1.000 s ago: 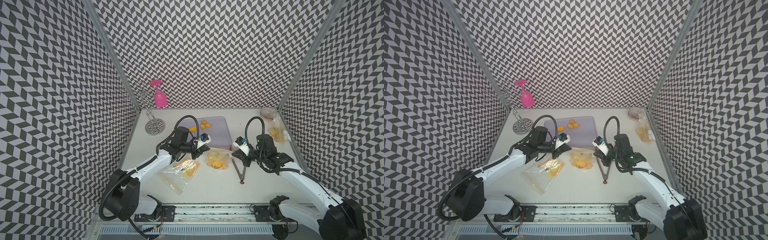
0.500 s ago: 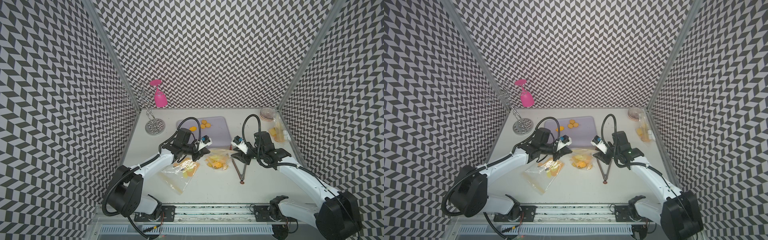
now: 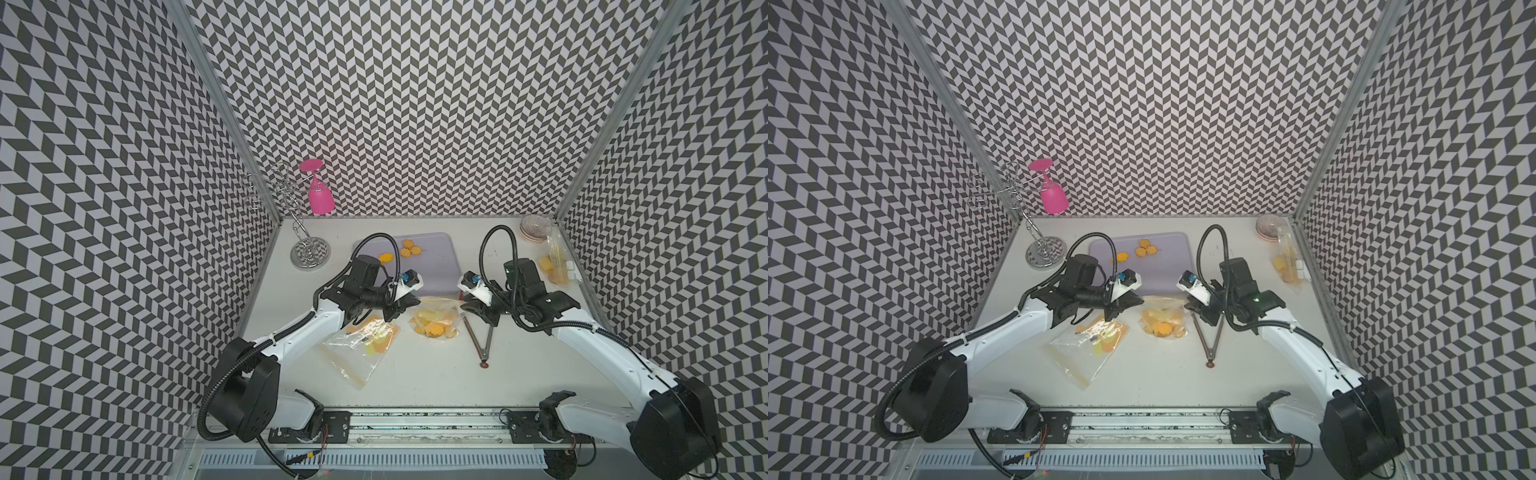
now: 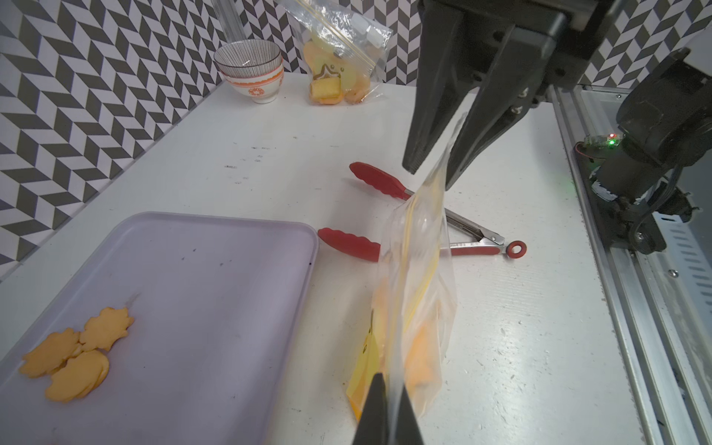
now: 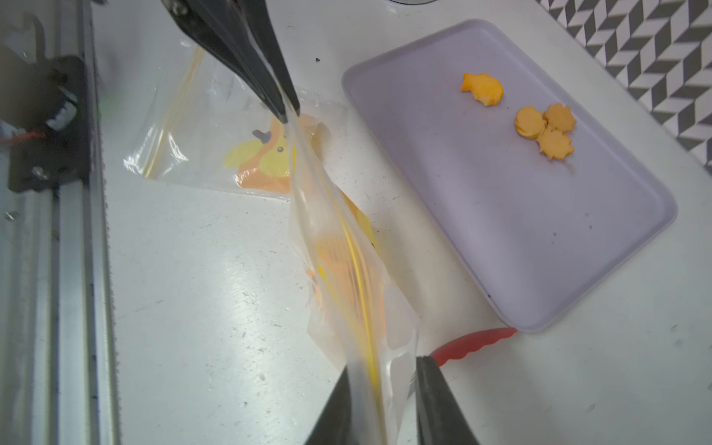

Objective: Put the cookies into a resealable bag to prevent moisture
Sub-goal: Close the ziploc bag at the center of the board.

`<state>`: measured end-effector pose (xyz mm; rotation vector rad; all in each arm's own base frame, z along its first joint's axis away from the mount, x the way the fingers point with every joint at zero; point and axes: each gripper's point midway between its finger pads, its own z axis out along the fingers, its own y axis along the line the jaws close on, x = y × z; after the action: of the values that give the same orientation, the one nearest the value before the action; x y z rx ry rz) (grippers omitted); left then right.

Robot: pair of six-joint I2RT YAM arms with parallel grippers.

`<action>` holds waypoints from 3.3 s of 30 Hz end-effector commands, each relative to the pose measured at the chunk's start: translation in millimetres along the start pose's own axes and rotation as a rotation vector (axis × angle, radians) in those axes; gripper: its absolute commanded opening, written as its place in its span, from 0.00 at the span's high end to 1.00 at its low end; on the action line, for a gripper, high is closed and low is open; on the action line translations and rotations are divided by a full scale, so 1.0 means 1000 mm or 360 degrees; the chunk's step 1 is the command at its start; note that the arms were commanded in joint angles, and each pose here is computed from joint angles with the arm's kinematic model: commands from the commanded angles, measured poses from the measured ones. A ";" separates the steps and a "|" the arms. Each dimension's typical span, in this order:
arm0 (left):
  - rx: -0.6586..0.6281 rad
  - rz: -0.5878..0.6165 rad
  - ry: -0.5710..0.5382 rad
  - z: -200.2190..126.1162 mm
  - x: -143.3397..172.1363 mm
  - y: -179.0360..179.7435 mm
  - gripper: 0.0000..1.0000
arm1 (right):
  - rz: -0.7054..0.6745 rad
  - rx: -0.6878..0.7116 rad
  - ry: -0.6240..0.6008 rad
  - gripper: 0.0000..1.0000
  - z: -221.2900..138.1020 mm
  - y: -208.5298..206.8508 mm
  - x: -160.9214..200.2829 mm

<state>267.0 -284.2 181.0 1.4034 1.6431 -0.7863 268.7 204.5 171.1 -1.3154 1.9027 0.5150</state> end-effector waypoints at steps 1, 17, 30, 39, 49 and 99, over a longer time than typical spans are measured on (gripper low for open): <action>0.0039 0.0080 -0.0059 -0.003 -0.011 -0.008 1.00 | -0.0091 0.0006 -0.0025 1.00 0.001 -0.001 -0.012; 0.0047 0.0086 -0.0061 -0.004 -0.012 -0.009 1.00 | -0.0215 -0.0016 -0.0062 0.66 0.011 0.006 -0.027; 0.0123 0.0130 -0.0101 -0.006 -0.016 -0.020 1.00 | -0.0264 -0.0055 -0.0079 0.85 0.016 0.012 -0.033; 0.0137 0.0140 -0.0099 -0.005 -0.016 -0.023 1.00 | -0.0286 -0.0130 -0.0128 1.00 0.016 0.019 -0.043; 0.0171 0.0166 -0.0122 -0.007 -0.019 -0.028 1.00 | -0.0322 -0.0160 -0.0186 0.99 0.017 0.025 -0.051; 0.0200 0.0175 -0.0155 -0.009 -0.025 -0.034 1.00 | -0.0315 -0.0299 -0.0422 1.00 0.041 0.052 -0.091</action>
<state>241.9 -292.4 195.4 1.4847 1.5185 -0.8747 252.7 296.0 194.1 -1.4709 1.6055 0.7075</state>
